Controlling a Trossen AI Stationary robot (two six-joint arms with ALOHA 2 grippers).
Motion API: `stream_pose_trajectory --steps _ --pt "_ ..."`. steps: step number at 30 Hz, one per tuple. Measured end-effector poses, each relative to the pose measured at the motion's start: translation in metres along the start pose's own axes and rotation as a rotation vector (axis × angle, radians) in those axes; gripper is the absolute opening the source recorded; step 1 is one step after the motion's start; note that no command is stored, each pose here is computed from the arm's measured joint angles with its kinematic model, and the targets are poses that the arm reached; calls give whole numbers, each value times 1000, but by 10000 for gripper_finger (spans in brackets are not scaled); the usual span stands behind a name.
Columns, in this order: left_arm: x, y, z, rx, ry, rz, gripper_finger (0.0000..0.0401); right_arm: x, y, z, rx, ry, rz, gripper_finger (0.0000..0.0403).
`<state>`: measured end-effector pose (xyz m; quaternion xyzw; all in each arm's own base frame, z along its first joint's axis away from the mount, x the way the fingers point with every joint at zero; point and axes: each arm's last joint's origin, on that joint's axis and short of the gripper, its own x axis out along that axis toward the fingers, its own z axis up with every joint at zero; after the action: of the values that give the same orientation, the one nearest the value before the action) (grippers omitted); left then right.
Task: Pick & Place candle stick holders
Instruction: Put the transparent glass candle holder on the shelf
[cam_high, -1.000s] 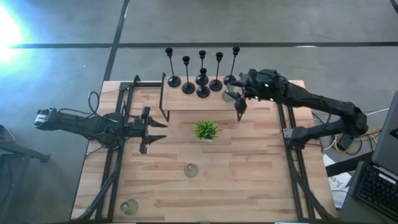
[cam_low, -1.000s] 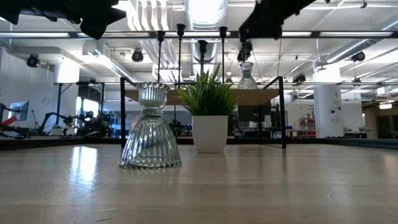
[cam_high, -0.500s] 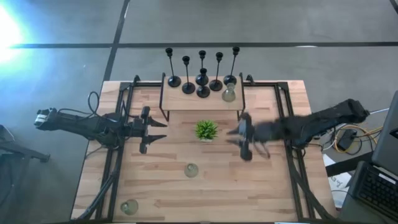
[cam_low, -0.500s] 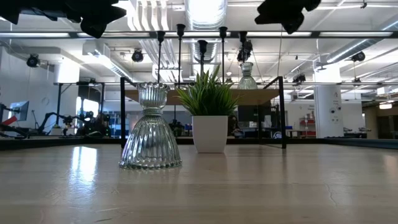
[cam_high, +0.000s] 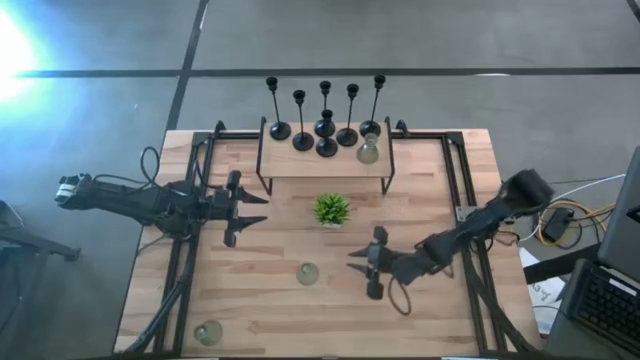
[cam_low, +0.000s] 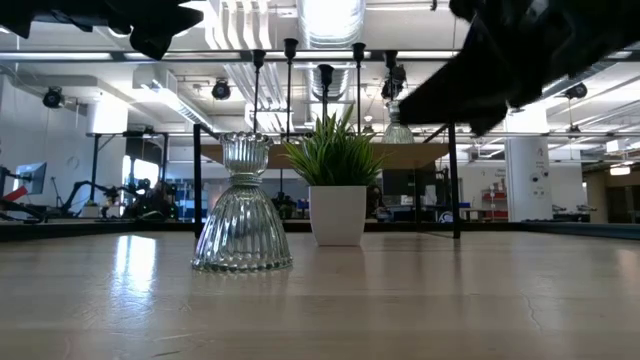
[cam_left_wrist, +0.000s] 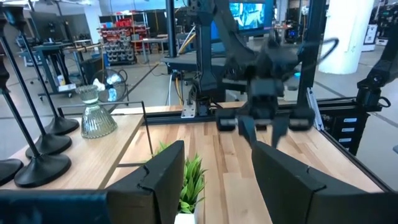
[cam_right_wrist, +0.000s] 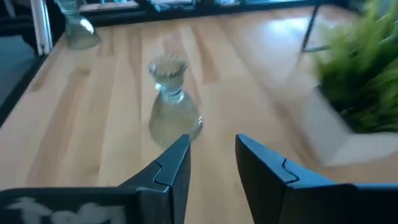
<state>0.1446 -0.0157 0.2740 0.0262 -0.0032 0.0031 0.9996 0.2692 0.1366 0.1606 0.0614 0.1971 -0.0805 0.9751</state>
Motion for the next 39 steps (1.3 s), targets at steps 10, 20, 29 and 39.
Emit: stream_pose_trajectory --steps 10,20,29,39 --pt "0 0 1 0 -13 1 193 52 22 -28 -30 5 1 201" --pt "0 1 3 -6 -27 18 193 98 33 -9 -70 -25 3 217" --pt "0 1 2 -6 -20 18 193 129 36 -7 -60 -7 69 210" --pt "-2 11 2 -37 -8 395 193 139 28 2 -90 -23 74 202"
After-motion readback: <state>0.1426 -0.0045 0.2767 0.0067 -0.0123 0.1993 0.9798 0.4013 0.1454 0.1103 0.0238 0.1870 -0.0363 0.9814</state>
